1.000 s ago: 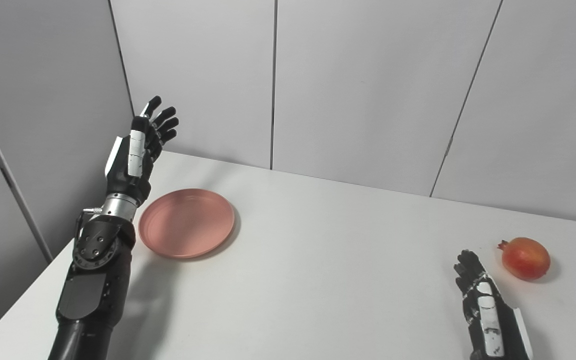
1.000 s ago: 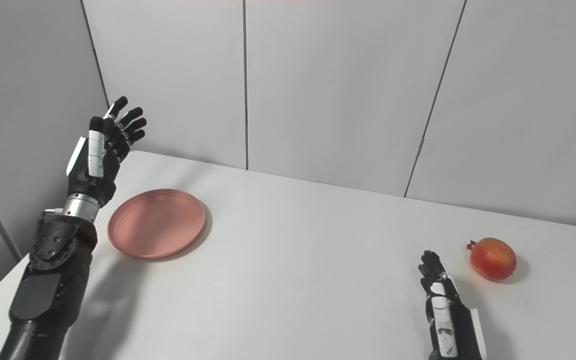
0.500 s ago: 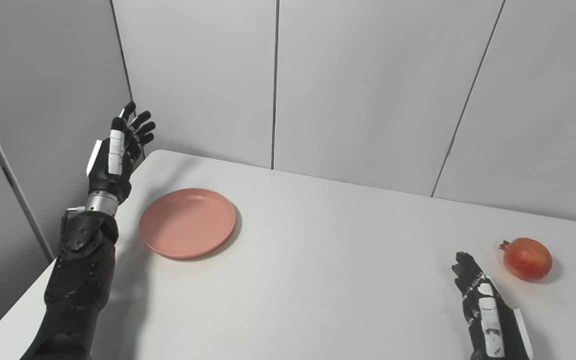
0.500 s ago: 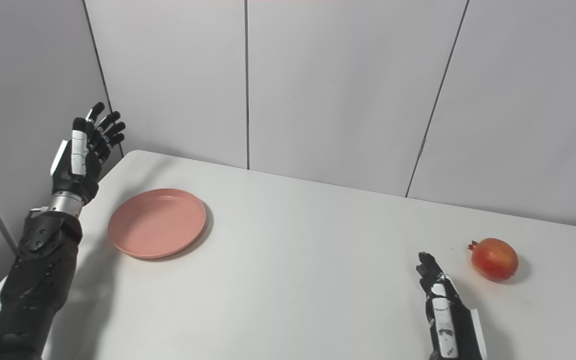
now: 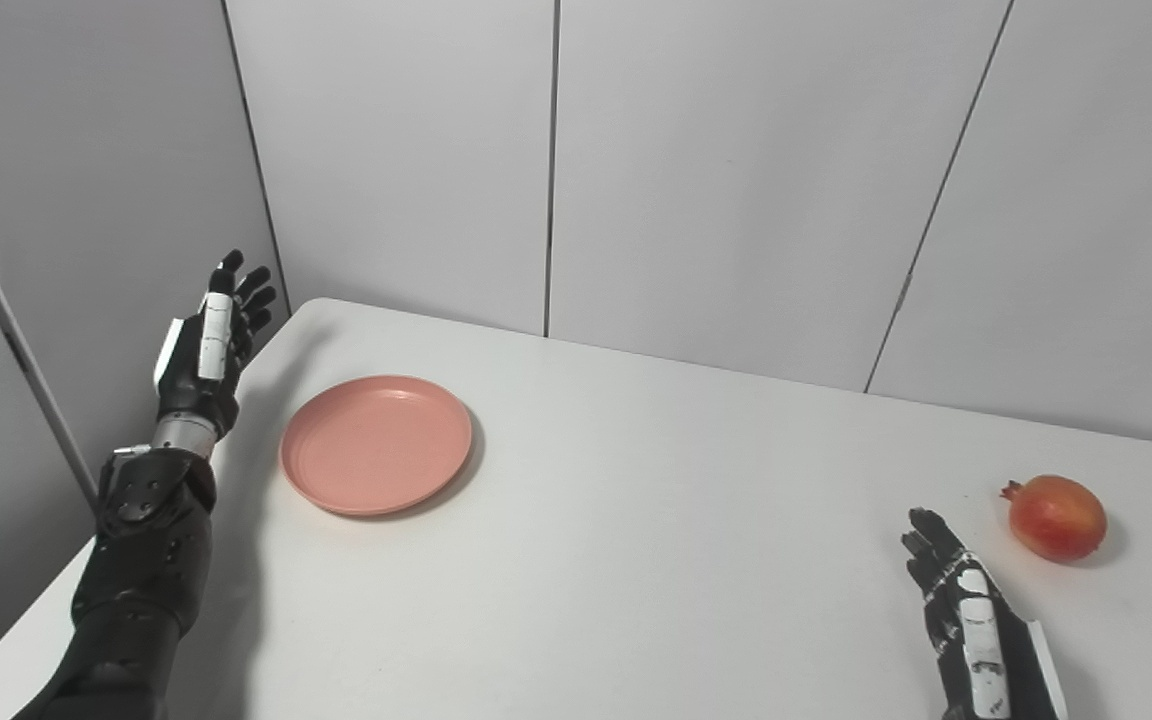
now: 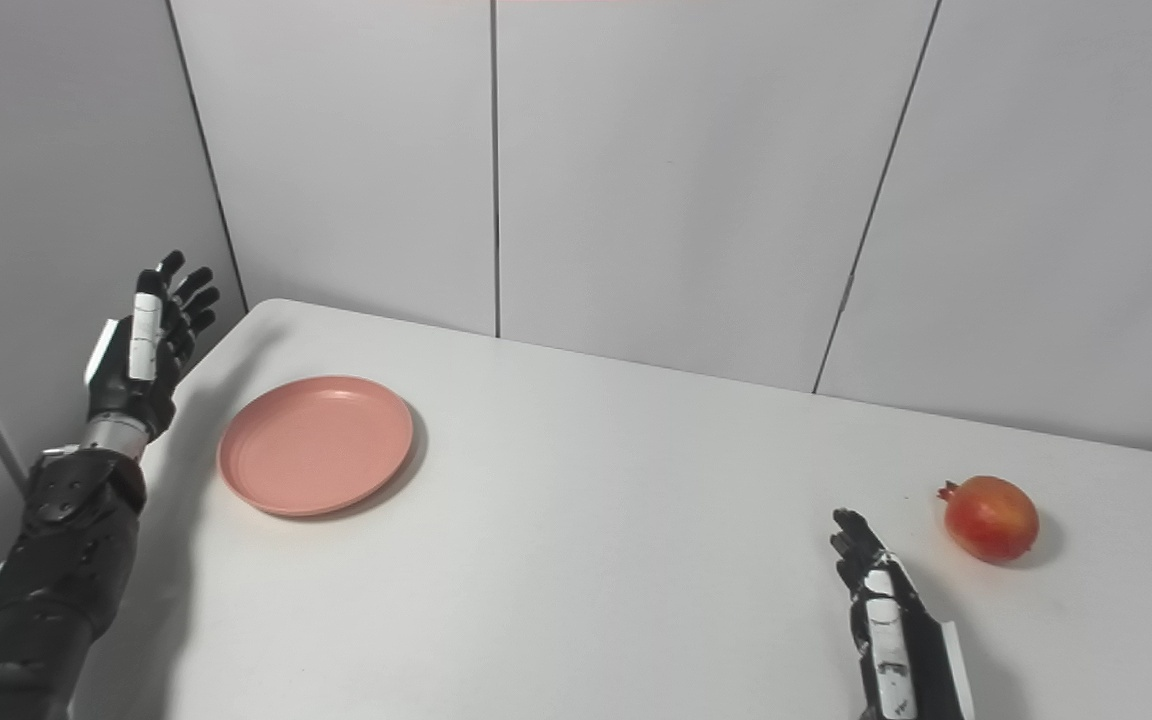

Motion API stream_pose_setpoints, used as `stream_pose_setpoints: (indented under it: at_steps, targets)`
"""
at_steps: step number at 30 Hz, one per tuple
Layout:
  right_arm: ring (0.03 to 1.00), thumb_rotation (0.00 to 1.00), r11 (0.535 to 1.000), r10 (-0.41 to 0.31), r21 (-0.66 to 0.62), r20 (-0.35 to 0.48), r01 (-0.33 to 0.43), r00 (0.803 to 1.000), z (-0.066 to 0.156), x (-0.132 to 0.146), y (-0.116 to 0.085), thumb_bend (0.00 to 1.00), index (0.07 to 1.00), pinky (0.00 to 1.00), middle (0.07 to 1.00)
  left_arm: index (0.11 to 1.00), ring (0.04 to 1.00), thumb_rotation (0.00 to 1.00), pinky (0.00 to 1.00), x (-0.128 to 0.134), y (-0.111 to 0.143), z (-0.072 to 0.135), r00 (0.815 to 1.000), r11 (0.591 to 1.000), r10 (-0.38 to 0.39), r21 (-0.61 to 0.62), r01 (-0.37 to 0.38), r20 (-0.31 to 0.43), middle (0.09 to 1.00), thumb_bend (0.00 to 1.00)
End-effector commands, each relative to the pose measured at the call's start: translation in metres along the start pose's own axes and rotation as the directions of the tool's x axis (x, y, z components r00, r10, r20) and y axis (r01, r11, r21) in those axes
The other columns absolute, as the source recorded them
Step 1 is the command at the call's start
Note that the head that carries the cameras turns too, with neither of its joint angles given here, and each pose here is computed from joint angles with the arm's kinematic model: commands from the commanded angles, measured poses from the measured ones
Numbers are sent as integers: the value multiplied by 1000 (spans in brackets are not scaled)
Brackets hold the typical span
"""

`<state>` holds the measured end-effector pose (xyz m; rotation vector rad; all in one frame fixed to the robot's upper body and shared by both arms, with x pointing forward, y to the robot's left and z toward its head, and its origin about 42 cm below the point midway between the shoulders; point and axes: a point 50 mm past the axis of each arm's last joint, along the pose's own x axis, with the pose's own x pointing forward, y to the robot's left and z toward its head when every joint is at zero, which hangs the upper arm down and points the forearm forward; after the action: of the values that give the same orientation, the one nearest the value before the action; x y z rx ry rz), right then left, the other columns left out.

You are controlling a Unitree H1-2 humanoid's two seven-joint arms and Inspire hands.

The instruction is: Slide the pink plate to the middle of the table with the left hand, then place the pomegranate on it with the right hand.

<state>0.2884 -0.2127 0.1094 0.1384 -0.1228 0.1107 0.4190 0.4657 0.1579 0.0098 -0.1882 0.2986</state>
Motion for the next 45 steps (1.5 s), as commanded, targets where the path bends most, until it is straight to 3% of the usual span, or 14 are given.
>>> stream_pose_setpoints:
  at_steps: [1, 5, 17, 25, 33, 40, 45]
  targets:
    - [928, 870, 1000, -17, 14, -90, 18, 996, -18, -17, -4, 796, 823, 975, 915, 992, 922, 949, 948, 16, 5, 25, 996, 1000, 0, 20, -2, 89, 925, 1000]
    - [926, 845, 1000, -12, 15, -100, 14, 995, -17, -17, -4, 796, 818, 975, 914, 975, 901, 898, 905, 15, 5, 15, 997, 1000, 1, 4, -1, 74, 907, 1000]
    - [924, 848, 1000, -11, 17, -100, 12, 995, -14, -17, -1, 777, 814, 971, 915, 959, 882, 893, 880, 14, -6, 3, 999, 1000, -19, 1, 19, 40, 895, 1000]
    - [917, 853, 1000, -17, 14, -94, 18, 995, -9, -17, 0, 779, 797, 958, 905, 957, 895, 924, 884, 9, -13, -9, 999, 999, -53, 13, 53, 5, 894, 1000]
    - [924, 858, 1000, -16, 7, -92, 16, 996, -4, -17, 0, 775, 781, 963, 898, 993, 945, 957, 962, 2, -29, -21, 995, 995, -96, 13, 96, -35, 945, 1000]
    - [913, 860, 1000, -13, 1, -95, 13, 995, -1, -17, -1, 763, 768, 952, 884, 955, 932, 968, 918, -4, -34, -30, 991, 993, -112, 17, 113, -73, 946, 1000]
    - [927, 857, 1000, -4, -3, -100, 3, 995, 0, -17, 0, 799, 767, 956, 891, 997, 937, 951, 932, -8, -35, -37, 988, 993, -121, 0, 121, -99, 942, 1000]
